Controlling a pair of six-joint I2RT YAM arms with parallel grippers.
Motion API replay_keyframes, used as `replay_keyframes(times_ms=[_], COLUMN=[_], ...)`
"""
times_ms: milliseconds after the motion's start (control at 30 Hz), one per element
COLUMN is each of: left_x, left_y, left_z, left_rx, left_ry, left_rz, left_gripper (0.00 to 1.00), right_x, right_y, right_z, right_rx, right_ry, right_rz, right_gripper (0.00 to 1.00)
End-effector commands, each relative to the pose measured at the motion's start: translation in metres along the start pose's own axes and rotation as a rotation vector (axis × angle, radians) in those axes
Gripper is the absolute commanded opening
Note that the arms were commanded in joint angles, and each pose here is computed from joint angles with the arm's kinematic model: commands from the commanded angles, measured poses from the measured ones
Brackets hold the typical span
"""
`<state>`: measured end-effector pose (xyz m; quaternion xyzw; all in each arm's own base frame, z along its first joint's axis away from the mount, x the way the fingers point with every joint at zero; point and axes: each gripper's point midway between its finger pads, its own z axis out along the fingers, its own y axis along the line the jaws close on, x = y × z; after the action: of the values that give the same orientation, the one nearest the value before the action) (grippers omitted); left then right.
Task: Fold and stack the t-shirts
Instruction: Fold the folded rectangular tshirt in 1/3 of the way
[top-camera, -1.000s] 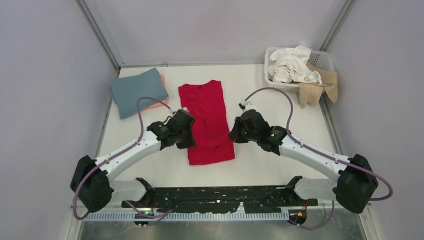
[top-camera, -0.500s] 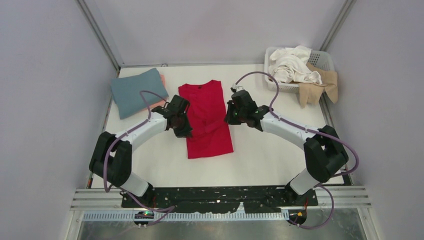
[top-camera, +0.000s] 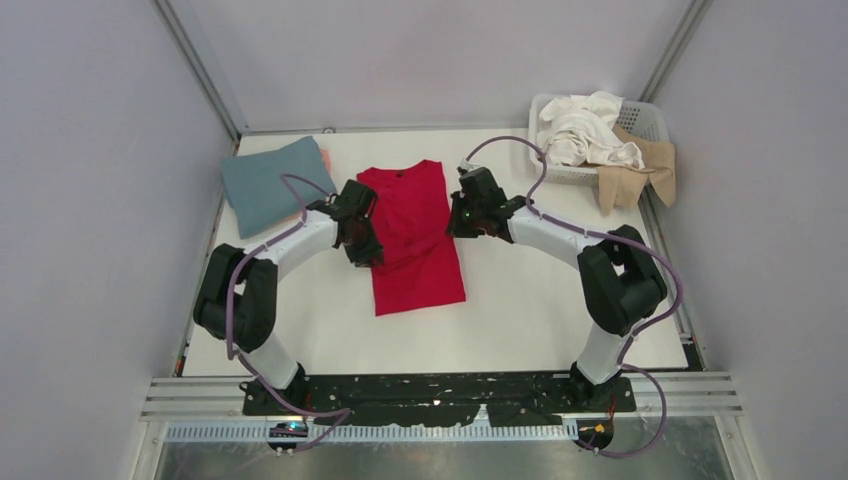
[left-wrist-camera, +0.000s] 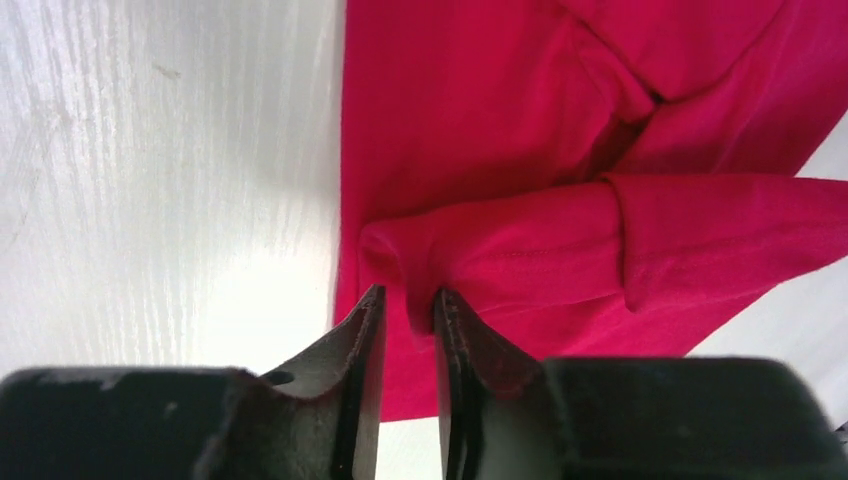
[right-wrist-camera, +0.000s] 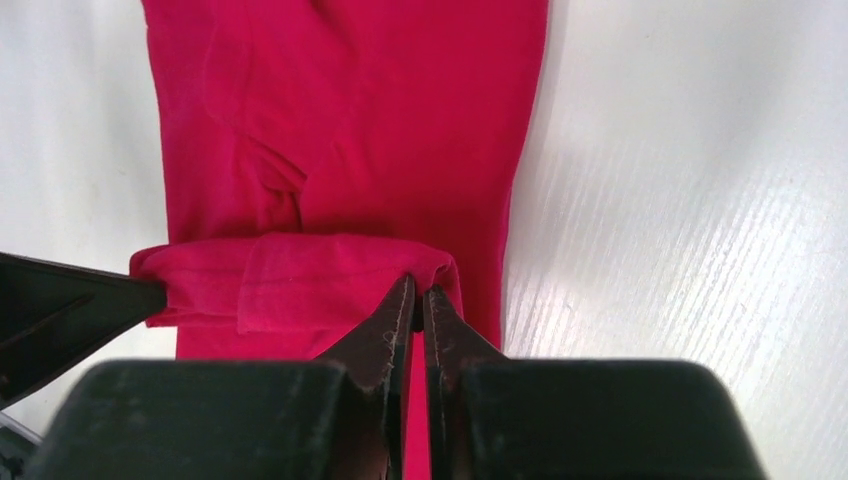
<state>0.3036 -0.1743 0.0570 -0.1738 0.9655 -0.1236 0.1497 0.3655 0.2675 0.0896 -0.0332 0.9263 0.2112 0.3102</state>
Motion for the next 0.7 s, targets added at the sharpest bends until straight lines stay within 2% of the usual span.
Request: replay_keyframes(times_ms=[0, 33, 67, 100, 133, 167, 200, 233, 300, 333, 367, 400, 433, 467, 533, 667], left_x=[-0.027, -0.034, -0.044, -0.051, -0.057, -0.062, -0.064, -0.066, -0.061, -0.054, -0.047, -0.036, -0.028, -0.015, 0.010, 0.039], left_y=[-0.007, -0.008, -0.011, -0.013, -0.015, -0.015, -0.013, -0.008, 0.000, 0.004, 0.007, 0.013, 0.018, 0.025, 0.040, 0.063], left_z=[-0.004, -0.006, -0.009, -0.013, -0.018, -0.023, -0.030, -0.036, -0.045, -0.046, -0.048, -0.047, -0.051, -0.046, -0.043, -0.044], left_rx=[0.022, 0.024, 0.037, 0.048, 0.061, 0.061, 0.055, 0.041, 0.039, 0.047, 0.060, 0.066, 0.083, 0.084, 0.100, 0.109], left_ry=[-0.060, -0.073, -0.091, -0.097, -0.105, -0.125, -0.143, -0.170, -0.200, -0.200, -0.197, -0.183, -0.195, -0.171, -0.148, -0.144], left_rz=[-0.018, -0.028, -0.038, -0.048, -0.051, -0.053, -0.053, -0.050, -0.053, -0.054, -0.057, -0.056, -0.052, -0.051, -0.046, -0.081], left_gripper=[0.33, 0.44, 0.54, 0.64, 0.74, 0.83, 0.93, 0.99, 1.00, 1.00, 0.99, 1.00, 1.00, 1.00, 1.00, 1.00], right_x=[-0.030, -0.035, -0.041, -0.048, -0.055, -0.065, -0.072, -0.079, -0.081, -0.070, -0.071, -0.051, -0.051, -0.023, 0.002, 0.029], right_y=[0.005, 0.007, 0.004, 0.009, 0.008, 0.011, 0.012, 0.013, 0.011, 0.004, 0.008, 0.002, 0.017, 0.016, 0.032, 0.062], right_z=[0.009, 0.014, 0.015, 0.017, 0.016, 0.013, 0.008, -0.001, -0.017, -0.018, -0.032, -0.030, -0.043, -0.039, -0.044, -0.037], right_rx=[-0.032, -0.041, -0.040, -0.062, -0.067, -0.078, -0.077, -0.072, -0.064, -0.054, -0.074, -0.080, -0.151, -0.188, -0.278, -0.340], right_ry=[-0.065, -0.064, -0.072, -0.076, -0.084, -0.105, -0.121, -0.149, -0.183, -0.170, -0.188, -0.160, -0.191, -0.132, -0.087, -0.027], right_rz=[-0.002, 0.004, 0.019, 0.025, 0.029, 0.022, 0.014, -0.006, -0.024, -0.024, -0.023, -0.021, -0.033, -0.041, -0.072, -0.127], right_gripper=[0.13, 0.15, 0.25, 0.39, 0.49, 0.69, 0.74, 0.83, 0.96, 0.99, 0.96, 0.96, 0.95, 0.95, 0.95, 0.95])
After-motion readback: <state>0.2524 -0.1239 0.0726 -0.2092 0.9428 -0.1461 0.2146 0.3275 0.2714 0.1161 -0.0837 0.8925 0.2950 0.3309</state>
